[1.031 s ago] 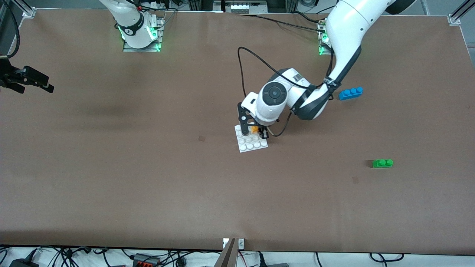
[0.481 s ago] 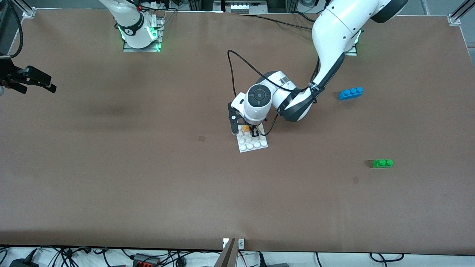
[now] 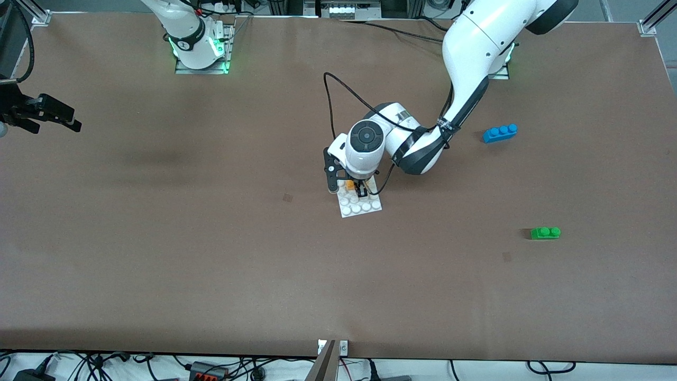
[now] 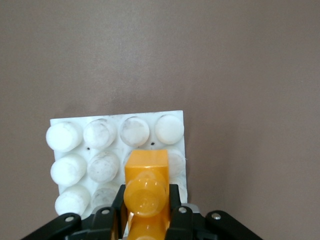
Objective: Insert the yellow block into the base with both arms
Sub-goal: 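Lower the yellow block onto the base plate studs and press down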
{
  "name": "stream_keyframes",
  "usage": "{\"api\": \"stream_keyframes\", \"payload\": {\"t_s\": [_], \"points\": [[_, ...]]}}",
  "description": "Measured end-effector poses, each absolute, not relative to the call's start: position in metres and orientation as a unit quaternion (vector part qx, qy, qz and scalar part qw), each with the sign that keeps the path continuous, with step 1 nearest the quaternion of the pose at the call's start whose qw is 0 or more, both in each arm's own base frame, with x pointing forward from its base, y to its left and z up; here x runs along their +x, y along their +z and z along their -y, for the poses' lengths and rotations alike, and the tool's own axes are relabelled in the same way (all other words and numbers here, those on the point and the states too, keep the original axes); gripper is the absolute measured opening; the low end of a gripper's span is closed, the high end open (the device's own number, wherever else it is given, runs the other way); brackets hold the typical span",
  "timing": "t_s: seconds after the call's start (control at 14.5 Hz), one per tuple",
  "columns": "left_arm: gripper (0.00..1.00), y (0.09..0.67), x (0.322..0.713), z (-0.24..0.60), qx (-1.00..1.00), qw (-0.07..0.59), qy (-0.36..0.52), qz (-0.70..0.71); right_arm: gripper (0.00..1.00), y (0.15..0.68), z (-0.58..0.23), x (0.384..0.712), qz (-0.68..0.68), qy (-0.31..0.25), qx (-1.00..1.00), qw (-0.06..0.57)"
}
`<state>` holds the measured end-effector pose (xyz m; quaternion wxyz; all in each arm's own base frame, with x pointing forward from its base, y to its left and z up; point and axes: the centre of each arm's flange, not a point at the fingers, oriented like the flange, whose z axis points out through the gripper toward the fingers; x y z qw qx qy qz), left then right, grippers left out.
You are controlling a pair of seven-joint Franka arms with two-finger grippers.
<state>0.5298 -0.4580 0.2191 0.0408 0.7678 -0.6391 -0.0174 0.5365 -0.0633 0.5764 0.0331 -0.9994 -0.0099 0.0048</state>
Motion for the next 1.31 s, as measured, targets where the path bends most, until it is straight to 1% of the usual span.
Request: {"api": "stream_keyframes", "payload": {"t_s": [1.31], "points": [[0.35,0.2160,0.5368,0.4550,0.771,0.039,-0.016,0.636,1.00,0.5764,0.0633,0.5365,0.010,0.005,-0.999,0.033]]}}
